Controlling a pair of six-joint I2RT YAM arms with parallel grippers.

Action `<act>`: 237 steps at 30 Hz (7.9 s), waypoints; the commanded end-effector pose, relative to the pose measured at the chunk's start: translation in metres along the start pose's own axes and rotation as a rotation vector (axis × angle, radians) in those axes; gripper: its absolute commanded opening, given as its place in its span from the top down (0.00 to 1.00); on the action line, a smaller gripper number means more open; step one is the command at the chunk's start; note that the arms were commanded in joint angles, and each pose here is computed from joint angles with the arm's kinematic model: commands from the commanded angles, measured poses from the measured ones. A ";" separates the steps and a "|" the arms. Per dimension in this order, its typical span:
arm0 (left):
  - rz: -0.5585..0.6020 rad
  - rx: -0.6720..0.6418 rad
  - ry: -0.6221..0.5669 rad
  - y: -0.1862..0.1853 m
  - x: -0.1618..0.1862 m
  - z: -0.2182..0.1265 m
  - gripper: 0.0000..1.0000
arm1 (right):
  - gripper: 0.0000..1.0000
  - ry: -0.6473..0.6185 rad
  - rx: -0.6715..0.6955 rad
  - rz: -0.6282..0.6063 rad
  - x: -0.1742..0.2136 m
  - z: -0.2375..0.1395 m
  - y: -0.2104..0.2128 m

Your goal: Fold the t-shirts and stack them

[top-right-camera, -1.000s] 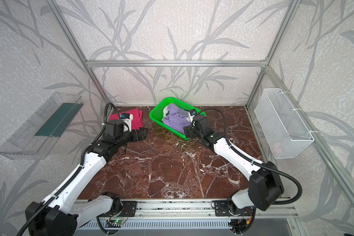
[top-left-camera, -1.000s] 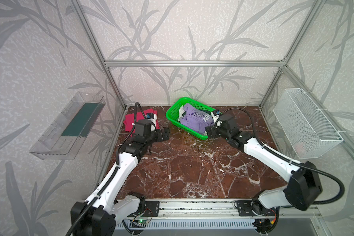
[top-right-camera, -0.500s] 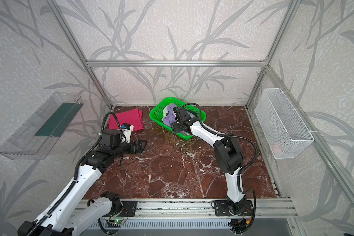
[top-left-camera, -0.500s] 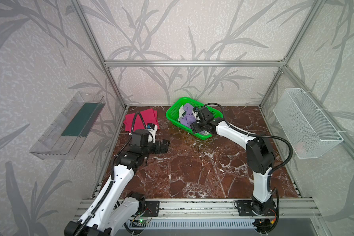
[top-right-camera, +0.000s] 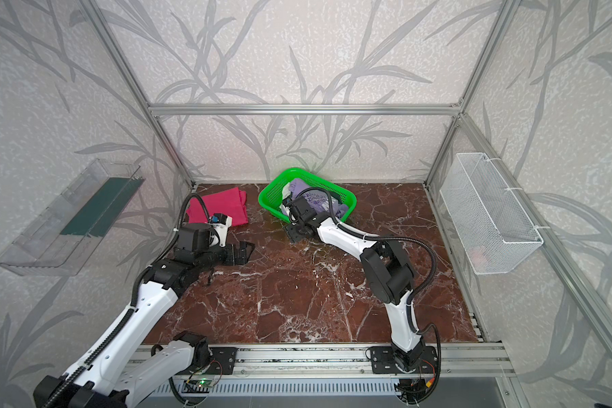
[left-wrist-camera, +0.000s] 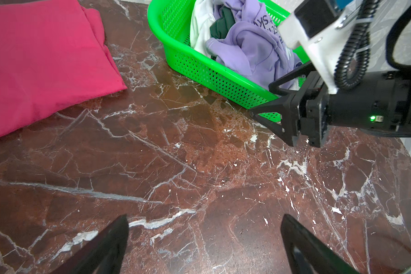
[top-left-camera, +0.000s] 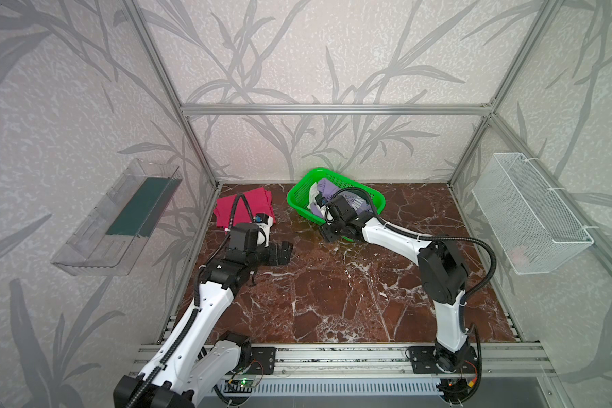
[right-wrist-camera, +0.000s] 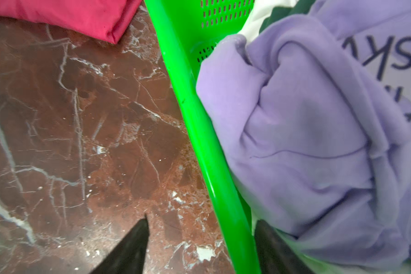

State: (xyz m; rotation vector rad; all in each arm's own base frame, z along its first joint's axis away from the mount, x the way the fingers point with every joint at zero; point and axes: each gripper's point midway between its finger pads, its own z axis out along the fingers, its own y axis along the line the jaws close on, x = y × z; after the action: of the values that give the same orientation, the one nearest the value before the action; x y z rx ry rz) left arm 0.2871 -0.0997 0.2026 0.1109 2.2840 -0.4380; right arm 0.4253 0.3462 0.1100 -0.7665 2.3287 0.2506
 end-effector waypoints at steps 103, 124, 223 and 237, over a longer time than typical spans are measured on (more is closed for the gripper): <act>0.181 0.103 -0.256 -0.045 -0.094 -0.015 0.01 | 1.00 -0.908 0.153 -0.060 -0.191 -0.392 -0.060; -0.022 -0.007 0.162 -0.008 0.005 0.036 0.06 | 0.22 -0.383 0.027 0.354 -0.034 -0.175 -0.057; -0.203 -0.224 0.424 -0.003 0.082 0.140 0.51 | 0.14 -0.031 0.024 0.634 0.134 -0.159 -0.113; -0.211 -0.203 0.419 -0.008 0.076 0.128 1.00 | 0.14 -0.036 0.025 0.625 0.128 -0.153 -0.114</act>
State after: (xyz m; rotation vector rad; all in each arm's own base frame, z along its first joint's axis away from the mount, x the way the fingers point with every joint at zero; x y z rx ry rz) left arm 0.3262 -0.1572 0.0567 -0.1492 2.7714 -0.2917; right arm 0.3226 0.1332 0.1372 0.0237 2.4985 0.4803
